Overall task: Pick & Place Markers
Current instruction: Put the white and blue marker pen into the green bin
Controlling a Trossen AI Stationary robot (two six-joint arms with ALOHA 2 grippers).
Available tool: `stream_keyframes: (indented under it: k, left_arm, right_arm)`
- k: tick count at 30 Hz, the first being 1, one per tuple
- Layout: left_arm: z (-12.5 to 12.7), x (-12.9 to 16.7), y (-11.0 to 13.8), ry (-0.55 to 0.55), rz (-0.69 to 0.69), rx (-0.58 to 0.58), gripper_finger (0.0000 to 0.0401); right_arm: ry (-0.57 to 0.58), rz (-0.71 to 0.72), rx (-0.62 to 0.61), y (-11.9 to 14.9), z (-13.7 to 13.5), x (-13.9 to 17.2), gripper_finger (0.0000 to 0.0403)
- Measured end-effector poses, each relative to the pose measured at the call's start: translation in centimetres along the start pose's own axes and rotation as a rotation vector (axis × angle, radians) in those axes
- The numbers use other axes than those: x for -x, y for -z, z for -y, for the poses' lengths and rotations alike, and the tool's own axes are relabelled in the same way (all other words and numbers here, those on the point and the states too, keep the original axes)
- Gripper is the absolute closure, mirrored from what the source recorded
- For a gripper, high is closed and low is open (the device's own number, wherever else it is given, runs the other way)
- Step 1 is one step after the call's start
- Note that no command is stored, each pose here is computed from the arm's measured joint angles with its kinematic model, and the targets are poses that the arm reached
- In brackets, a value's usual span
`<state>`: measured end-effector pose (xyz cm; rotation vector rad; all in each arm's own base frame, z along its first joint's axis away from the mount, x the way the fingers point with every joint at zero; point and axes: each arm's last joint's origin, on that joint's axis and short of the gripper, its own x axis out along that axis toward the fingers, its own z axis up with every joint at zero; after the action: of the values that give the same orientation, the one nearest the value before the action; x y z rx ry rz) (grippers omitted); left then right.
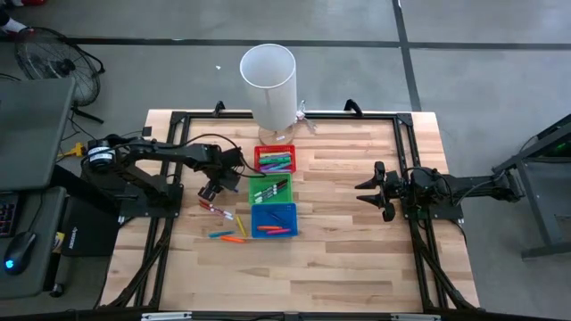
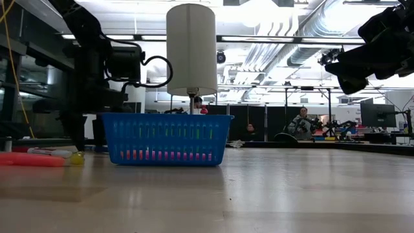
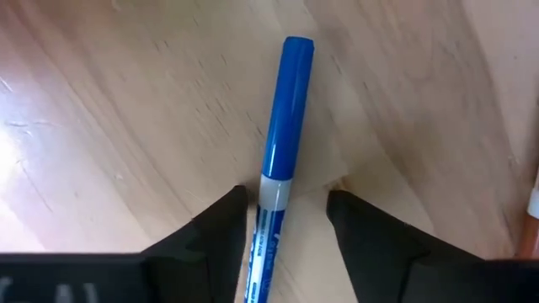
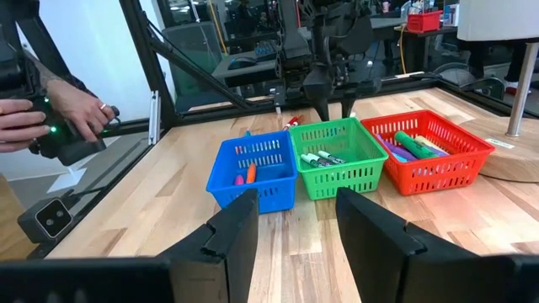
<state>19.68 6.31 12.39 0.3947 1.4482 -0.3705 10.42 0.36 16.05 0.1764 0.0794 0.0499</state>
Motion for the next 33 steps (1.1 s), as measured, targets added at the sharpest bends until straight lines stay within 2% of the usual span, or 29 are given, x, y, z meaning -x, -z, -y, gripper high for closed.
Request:
stream_keyframes:
  k: [6,17,26,33]
  left_arm:
    - [0.06,0.00,0.01,0.008,0.000,0.000,0.0272]
    - [0.09,-0.01,0.01,0.012,0.002,0.004,0.0315]
    - [0.12,-0.02,-0.03,0.024,0.016,0.035,0.0367]
    - [0.08,-0.02,-0.10,0.028,0.026,0.197,0.0370]
  right_arm:
    - [-0.001,0.000,0.000,0.00,0.00,0.00,0.0253]
    - [0.000,0.000,-0.001,0.00,0.00,0.00,0.0253]
    - [0.000,0.000,0.000,0.00,0.00,0.00,0.0253]
    - [0.000,0.000,0.000,0.00,0.00,0.00,0.0253]
